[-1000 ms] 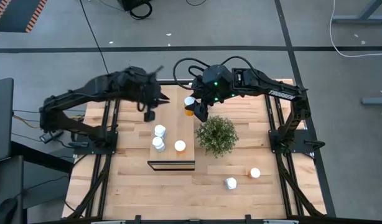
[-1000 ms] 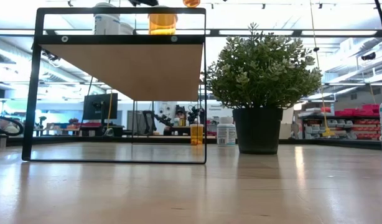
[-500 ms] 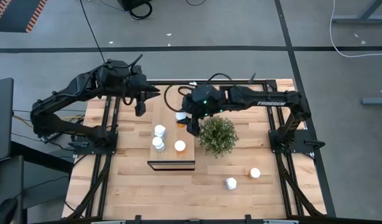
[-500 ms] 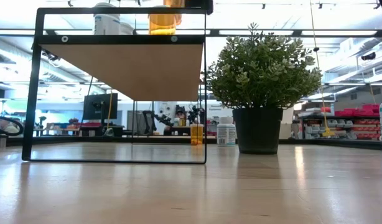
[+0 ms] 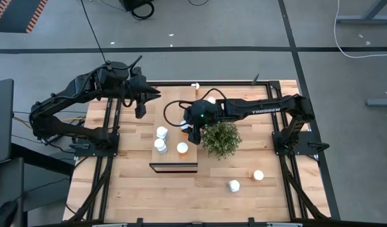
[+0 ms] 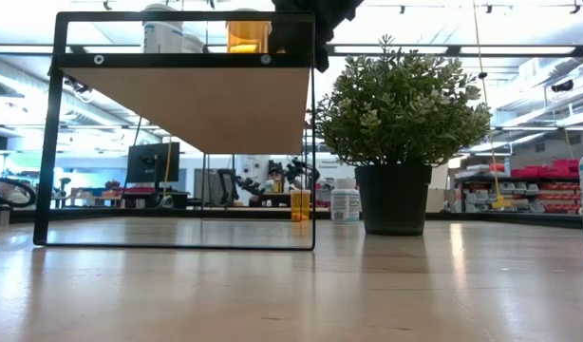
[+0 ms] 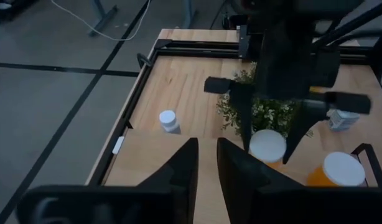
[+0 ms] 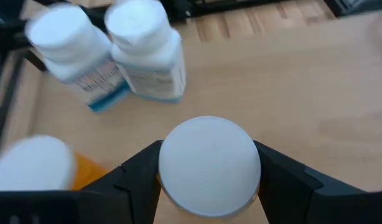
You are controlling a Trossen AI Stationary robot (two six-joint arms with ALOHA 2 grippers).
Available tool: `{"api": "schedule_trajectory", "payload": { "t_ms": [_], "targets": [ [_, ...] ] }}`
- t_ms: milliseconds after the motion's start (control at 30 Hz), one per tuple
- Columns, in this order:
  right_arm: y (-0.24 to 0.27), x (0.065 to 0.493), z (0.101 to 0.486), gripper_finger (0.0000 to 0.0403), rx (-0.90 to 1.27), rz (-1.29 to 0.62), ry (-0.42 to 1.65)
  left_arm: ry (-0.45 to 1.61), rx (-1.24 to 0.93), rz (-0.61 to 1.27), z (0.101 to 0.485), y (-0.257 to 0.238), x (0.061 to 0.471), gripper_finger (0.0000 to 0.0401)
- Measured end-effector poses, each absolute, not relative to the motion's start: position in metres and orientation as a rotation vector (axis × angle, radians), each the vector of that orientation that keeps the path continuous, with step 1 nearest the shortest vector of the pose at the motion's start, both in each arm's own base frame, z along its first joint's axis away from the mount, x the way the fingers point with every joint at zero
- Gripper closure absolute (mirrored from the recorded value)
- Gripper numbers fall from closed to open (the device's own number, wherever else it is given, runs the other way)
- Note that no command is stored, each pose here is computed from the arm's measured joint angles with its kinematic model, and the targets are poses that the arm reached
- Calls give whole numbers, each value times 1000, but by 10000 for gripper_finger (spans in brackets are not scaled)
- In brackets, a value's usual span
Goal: Pick and place medicine bottles onto shelf by color
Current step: Put the top right orange pill bottle on the shelf aligned with the other orange pill bottle, then put the top white pill bottle on the shelf aligned with the other white pill bottles
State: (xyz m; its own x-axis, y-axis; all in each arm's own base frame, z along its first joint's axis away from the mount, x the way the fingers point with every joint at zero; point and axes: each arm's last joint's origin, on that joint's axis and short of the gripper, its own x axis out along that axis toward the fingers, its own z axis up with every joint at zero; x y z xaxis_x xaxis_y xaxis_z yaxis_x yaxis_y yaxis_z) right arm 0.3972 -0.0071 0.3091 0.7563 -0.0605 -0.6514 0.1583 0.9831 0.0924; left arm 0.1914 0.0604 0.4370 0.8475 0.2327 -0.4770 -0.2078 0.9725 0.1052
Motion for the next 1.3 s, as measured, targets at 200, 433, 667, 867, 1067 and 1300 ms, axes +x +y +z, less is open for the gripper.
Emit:
{"api": "schedule_trajectory", "payload": {
  "t_ms": [200, 433, 667, 867, 1067, 1300],
  "targets": [
    [-8, 398, 301, 173, 134, -148, 698, 509, 50, 232, 437, 60, 192, 328],
    [-9, 398, 297, 173, 128, -155, 683, 511, 50, 232, 437, 61, 192, 330],
    [-9, 399, 297, 166, 116, -151, 681, 512, 50, 231, 436, 61, 193, 322],
    [-9, 398, 297, 138, 113, -150, 684, 513, 49, 231, 436, 61, 193, 322],
    [-9, 398, 301, 117, 125, -156, 683, 597, -24, 238, 428, 61, 192, 305],
    [-9, 398, 341, 111, 124, -152, 635, 681, -170, 200, 420, 57, 188, 240]
  ]
}}
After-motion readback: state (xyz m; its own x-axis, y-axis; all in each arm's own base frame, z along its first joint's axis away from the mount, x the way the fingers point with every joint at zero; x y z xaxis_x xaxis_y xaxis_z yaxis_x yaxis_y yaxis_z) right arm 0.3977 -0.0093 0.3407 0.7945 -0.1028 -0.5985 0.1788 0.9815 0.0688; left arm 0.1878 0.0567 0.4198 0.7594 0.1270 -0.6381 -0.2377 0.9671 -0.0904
